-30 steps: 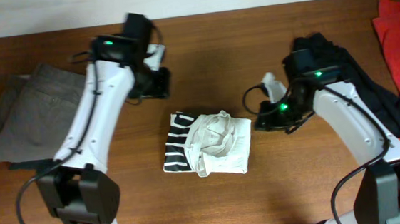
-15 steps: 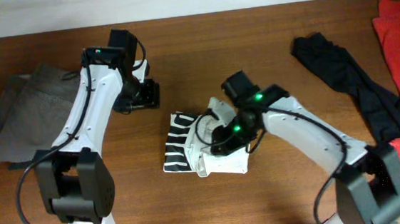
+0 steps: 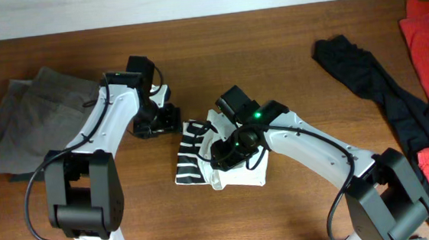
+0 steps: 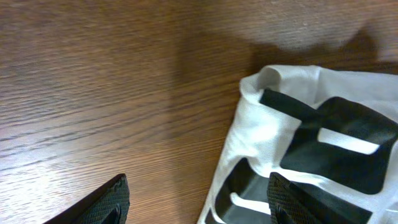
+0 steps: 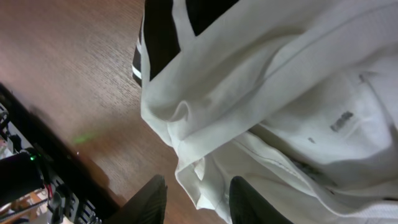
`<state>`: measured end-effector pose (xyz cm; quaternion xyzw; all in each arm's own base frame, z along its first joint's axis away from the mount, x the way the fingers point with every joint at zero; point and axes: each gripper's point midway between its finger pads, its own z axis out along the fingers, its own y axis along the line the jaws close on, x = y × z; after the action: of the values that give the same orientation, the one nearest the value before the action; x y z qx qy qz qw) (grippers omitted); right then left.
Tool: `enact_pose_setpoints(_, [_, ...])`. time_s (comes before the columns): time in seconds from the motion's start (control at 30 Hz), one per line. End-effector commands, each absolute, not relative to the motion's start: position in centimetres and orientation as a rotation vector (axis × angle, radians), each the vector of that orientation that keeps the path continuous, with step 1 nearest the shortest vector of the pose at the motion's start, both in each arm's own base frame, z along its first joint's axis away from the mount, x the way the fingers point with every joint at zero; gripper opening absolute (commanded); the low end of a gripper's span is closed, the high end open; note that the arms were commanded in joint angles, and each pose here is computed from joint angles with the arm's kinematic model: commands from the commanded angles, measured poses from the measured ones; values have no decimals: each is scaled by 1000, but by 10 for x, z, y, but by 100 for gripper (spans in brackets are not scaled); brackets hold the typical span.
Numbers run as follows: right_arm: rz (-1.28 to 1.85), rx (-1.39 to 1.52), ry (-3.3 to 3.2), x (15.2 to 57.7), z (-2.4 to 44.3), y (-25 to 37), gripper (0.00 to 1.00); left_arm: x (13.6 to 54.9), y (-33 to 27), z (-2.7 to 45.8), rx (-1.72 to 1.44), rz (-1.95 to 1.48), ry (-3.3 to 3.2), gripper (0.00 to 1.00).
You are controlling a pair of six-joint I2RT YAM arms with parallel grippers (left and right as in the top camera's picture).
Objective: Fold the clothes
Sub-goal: 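Grasp the folded shirt bundle edges with both grippers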
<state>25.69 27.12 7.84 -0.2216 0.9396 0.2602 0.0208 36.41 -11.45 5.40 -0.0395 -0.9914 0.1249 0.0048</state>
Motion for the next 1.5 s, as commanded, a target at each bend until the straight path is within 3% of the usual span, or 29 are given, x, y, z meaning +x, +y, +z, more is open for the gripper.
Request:
enact_pose_setpoints(0.0, [774,-659,2953,257,71,270,38,360,-130,50,-158,455,-3077,71])
enact_pose_setpoints(0.17, [716,-653,3007,251,54,265,37,357,-142,51,-209,467,-3075,71])
enact_pose_setpoints(0.3, [682,-646,3053,247,41,260,4,356,-149,51,-241,467,-3077,71])
enact_pose_setpoints(0.73, [325,-437,3190,250,39,197,4,343,-173,28,-335,430,-3017,70])
enact_pose_setpoints(0.93, [-58,-256,3231,248,35,152,4,336,-176,11,-390,326,-3003,70])
enact_pose_setpoints(1.07, [-57,-263,3233,247,34,152,18,334,-177,5,-394,314,-2989,70])
enact_pose_setpoints(1.27, [67,-280,3218,253,44,167,19,335,-177,6,-393,315,-2991,69])
enact_pose_setpoints(1.47, [235,-307,3065,284,91,194,25,335,-177,6,-394,315,-2990,69])
